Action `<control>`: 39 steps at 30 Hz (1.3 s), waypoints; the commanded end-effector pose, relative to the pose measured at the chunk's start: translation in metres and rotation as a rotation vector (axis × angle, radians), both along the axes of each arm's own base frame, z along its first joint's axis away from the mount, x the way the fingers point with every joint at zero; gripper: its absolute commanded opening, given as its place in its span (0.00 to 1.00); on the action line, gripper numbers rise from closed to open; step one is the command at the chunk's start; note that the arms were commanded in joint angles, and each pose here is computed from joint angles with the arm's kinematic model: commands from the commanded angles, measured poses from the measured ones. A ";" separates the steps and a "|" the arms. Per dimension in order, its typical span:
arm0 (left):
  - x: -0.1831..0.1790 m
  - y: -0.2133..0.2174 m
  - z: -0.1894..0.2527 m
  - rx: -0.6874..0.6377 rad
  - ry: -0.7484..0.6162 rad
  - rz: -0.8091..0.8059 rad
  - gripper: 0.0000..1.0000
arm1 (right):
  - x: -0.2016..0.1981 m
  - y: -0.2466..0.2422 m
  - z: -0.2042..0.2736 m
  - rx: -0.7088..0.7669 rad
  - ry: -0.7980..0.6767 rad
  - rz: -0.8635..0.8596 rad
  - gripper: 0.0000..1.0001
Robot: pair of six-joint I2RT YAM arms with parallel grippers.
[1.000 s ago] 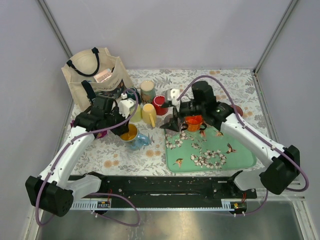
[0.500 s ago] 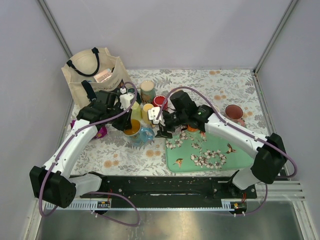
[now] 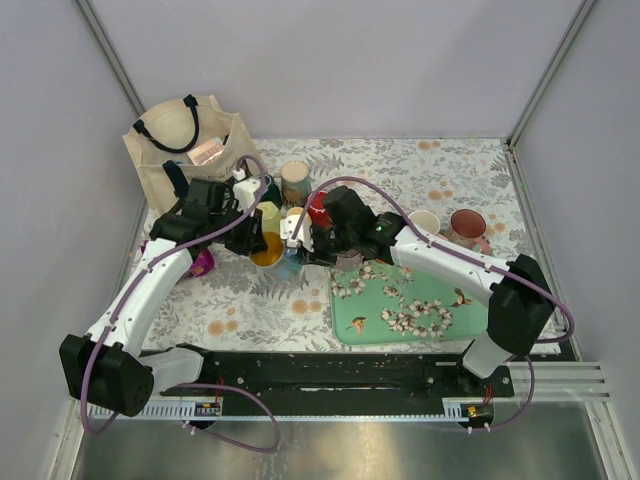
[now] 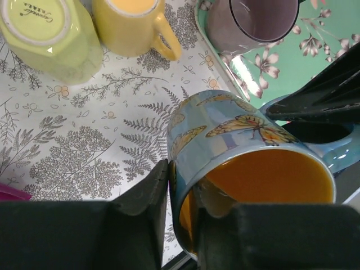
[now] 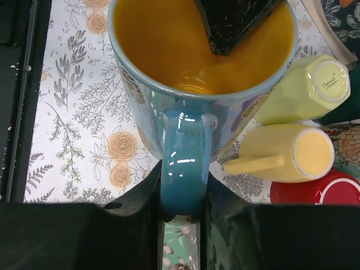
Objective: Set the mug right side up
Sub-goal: Place the cup on the tray.
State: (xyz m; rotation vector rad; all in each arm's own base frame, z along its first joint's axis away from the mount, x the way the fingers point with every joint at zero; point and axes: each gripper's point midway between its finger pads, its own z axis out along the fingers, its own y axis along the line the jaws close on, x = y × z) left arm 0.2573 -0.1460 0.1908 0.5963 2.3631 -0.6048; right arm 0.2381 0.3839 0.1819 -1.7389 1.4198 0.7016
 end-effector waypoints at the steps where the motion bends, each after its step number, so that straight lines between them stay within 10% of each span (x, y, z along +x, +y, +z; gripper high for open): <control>1: 0.010 -0.021 0.043 -0.191 -0.067 -0.004 0.35 | 0.015 0.003 0.009 0.002 -0.102 -0.032 0.00; 12: 0.024 0.000 0.082 -0.341 -0.152 0.055 0.76 | -0.009 -0.063 0.004 0.032 0.053 -0.007 0.00; 33: 0.047 0.021 0.078 -0.274 -0.140 0.137 0.73 | -0.042 -0.190 -0.060 -0.122 0.151 -0.191 0.00; 35: 0.057 0.028 0.089 -0.253 -0.179 0.191 0.99 | -0.047 -0.196 -0.067 -0.136 0.152 -0.194 0.00; 39: 0.072 0.042 0.123 -0.253 -0.226 0.336 0.99 | -0.049 -0.212 -0.080 -0.187 0.166 -0.227 0.00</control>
